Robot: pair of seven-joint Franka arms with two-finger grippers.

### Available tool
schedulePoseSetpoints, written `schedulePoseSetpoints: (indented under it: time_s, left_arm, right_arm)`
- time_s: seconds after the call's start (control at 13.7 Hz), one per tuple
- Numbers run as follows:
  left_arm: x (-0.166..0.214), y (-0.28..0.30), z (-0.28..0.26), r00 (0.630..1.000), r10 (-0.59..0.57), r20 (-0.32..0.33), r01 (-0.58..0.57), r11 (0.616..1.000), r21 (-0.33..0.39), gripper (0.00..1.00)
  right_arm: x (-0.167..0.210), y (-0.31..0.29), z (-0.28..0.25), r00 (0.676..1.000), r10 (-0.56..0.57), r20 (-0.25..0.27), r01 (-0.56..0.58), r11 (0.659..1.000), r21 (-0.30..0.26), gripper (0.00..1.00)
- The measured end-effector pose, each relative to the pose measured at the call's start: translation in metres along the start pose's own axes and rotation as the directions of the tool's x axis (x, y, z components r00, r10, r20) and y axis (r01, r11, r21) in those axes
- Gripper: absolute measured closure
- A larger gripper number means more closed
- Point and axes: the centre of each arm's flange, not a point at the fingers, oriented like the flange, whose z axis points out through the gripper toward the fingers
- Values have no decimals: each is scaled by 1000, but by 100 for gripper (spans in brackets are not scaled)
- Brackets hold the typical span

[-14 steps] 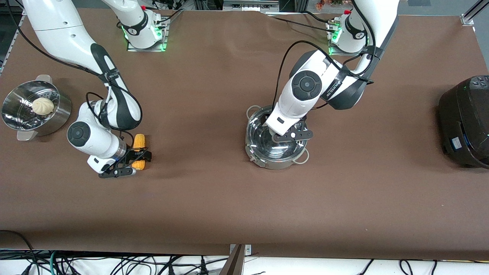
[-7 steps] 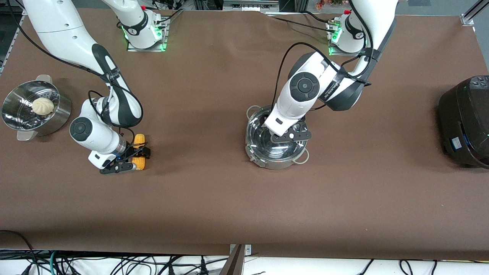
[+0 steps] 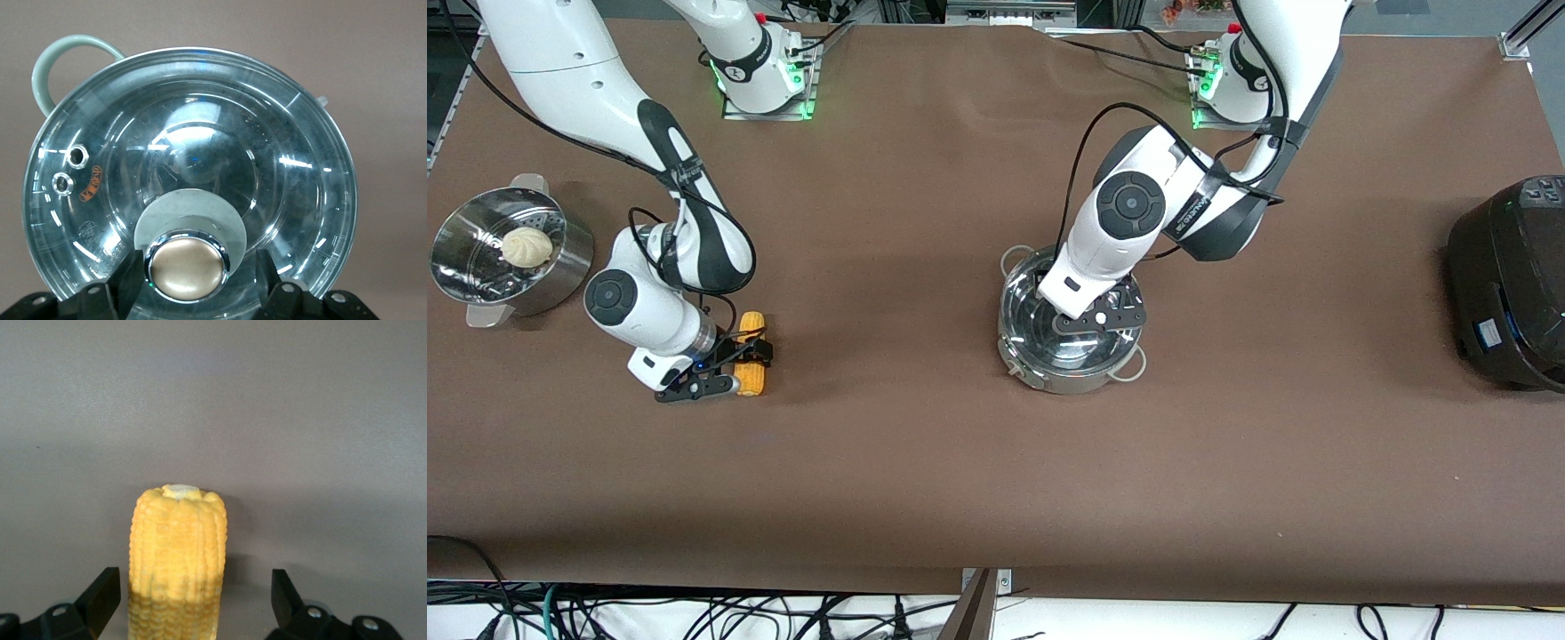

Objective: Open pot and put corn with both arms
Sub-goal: 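Grasp the lid knob with the left gripper while the right gripper grasps the corn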

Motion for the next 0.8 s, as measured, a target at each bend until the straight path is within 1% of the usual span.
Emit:
schedulePoseSetpoints:
  time_s: [0.07, 0.15, 0.22, 0.29, 0.37, 0.51, 0.66, 0.8]
  left_arm:
    - [0, 0, 1, 1000, 0, 1, 0, 1000, 0, 24]
    - [0, 0, 1, 1000, 0, 1, 0, 1000, 0, 27]
    - [0, 0, 2, 1000, 0, 1, 0, 1000, 0, 28]
    - [1, 0, 2, 1000, 0, 0, 0, 1000, 2, 35]
    - [2, -2, 2, 1000, 0, -2, 0, 1000, 6, 47]
    - [2, -2, 1, 1000, -1, -3, 1, 1000, 6, 49]
    - [2, -2, 1, 1000, -1, -3, 1, 1000, 6, 49]
    - [2, -2, 1, 1000, -1, -3, 1, 1000, 6, 49]
  right_arm:
    - [-1, 0, -1, 1000, 0, 1, 0, 1000, 0, 0]
    - [-3, 0, -1, 1000, 0, 3, 0, 1000, 0, 0]
    - [-4, -1, 0, 1000, 0, 7, 0, 1000, 0, 0]
    - [-6, -1, 1, 1000, 0, 10, 0, 1000, 1, 0]
    - [-7, -1, 3, 1000, 0, 14, 0, 1000, 1, 0]
    - [-9, -1, 5, 1000, 0, 19, 0, 1000, 2, 0]
    - [-10, -1, 5, 1000, 1, 20, -1, 1000, 2, 0]
    - [-9, -1, 5, 1000, 8, 19, -8, 1000, 2, 4]
